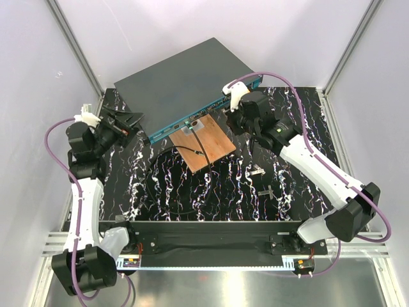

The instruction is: Insert the plug into the switch port

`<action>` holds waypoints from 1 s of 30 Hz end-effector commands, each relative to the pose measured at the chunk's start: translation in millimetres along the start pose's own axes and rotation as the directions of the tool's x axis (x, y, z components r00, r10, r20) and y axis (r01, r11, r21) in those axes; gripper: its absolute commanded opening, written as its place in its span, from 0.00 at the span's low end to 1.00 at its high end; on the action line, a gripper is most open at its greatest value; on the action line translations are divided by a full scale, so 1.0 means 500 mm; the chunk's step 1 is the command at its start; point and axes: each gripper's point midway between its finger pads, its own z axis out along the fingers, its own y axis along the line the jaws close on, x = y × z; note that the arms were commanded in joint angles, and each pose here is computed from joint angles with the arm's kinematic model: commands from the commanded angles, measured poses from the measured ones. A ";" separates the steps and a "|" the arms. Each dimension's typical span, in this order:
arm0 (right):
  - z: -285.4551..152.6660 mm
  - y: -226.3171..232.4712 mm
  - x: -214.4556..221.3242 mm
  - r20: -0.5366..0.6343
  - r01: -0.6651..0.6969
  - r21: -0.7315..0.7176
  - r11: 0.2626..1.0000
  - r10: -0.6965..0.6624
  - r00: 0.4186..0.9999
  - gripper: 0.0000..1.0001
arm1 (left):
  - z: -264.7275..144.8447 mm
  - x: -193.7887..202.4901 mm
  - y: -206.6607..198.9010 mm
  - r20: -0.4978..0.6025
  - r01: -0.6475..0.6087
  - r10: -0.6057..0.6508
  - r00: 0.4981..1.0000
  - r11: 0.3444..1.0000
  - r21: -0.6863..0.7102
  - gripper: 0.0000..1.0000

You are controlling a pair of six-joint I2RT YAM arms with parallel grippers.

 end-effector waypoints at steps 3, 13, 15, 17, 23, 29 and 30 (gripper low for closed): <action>0.010 0.005 -0.040 0.060 -0.034 0.024 0.999 0.033 0.998 0.00 | 0.013 -0.005 -0.012 0.002 -0.011 0.011 1.000 0.999 0.037 0.97; 0.024 0.006 -0.056 0.055 -0.054 0.034 0.998 0.053 0.997 0.00 | 0.014 -0.002 -0.018 0.003 -0.010 0.010 1.000 0.998 0.063 0.99; 0.027 0.007 -0.059 0.053 -0.057 0.034 0.998 0.055 0.997 0.00 | 0.014 -0.001 -0.016 0.003 -0.004 0.004 1.000 0.998 0.063 0.99; 0.029 0.008 -0.059 0.052 -0.060 0.030 0.998 0.058 0.997 0.00 | 0.015 -0.001 -0.018 0.005 -0.002 0.002 1.000 0.998 0.067 0.99; 0.039 0.011 -0.060 0.040 -0.060 0.025 0.998 0.059 0.997 0.00 | 0.015 -0.003 -0.023 0.002 0.001 -0.001 1.000 0.997 0.072 0.99; 0.045 0.021 -0.054 0.025 -0.067 0.004 0.998 0.067 0.997 0.00 | 0.016 -0.003 -0.022 0.001 0.002 -0.002 1.000 0.998 0.070 0.99; 0.045 0.020 -0.056 0.028 -0.071 0.005 0.997 0.071 0.997 0.00 | 0.015 -0.003 -0.025 0.003 -0.001 0.001 1.000 0.997 0.073 0.99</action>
